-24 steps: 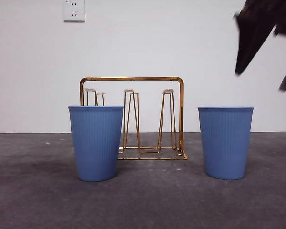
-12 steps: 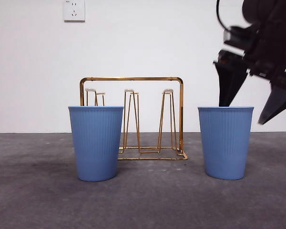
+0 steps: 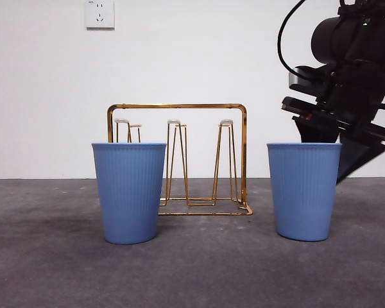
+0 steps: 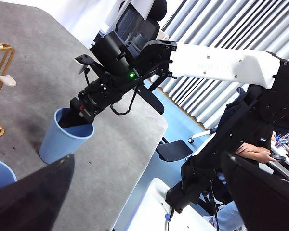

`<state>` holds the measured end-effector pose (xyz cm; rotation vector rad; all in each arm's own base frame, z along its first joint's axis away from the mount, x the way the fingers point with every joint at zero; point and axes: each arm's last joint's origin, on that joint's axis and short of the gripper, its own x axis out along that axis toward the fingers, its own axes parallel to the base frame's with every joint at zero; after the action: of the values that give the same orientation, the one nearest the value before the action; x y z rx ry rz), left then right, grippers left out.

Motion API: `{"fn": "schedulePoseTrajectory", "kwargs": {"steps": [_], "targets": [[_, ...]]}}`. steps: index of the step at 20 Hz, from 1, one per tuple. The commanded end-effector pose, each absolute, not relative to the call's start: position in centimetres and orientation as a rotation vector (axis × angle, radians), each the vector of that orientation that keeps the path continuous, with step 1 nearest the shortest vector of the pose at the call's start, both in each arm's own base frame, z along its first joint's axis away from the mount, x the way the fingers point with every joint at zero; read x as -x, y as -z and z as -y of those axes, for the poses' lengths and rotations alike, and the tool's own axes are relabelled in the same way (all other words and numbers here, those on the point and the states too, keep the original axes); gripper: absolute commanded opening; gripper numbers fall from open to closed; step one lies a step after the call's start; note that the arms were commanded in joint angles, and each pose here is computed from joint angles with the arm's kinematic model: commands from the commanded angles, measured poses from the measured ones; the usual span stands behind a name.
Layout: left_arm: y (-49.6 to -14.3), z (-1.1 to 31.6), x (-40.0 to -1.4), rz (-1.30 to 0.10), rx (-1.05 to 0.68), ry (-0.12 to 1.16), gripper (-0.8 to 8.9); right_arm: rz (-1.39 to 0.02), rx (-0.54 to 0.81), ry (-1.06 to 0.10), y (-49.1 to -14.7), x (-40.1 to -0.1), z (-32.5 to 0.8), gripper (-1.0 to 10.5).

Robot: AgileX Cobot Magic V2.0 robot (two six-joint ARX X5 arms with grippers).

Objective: Pick up cup 1,put cup 1 in the cup rack,pick up cup 2,put cup 2 in the cup rack

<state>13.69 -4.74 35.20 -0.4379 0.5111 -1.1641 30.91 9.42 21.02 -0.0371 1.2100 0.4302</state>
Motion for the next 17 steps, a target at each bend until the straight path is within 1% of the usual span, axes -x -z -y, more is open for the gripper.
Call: {"fn": "schedulePoseTrajectory", "kwargs": {"steps": [1, 6, 9, 13, 17], "targets": [[-35.4, 4.8, -13.7, -0.508, 0.448, 1.170, 6.28, -1.186, 0.030, -0.438, -21.0, -31.2, -9.7, -0.2], [-36.1, 5.0, -13.8, -0.486, 0.486, 1.184, 6.28, -1.156, 0.025, -0.446, -21.6, -31.1, -9.7, -0.2], [-37.0, 5.3, -14.0, -0.442, 0.513, 1.211, 6.28, -1.087, 0.000, -0.479, -23.3, -30.6, -9.6, -0.2], [-38.7, 5.6, -14.3, -0.336, 0.549, 1.256, 6.27, -0.924, -0.066, -0.504, -27.6, -29.0, -8.8, -0.2], [-40.5, 5.8, -14.5, -0.221, 0.608, 1.295, 6.27, -0.745, -0.131, -0.602, -33.0, -26.0, -8.2, -0.2]]}}
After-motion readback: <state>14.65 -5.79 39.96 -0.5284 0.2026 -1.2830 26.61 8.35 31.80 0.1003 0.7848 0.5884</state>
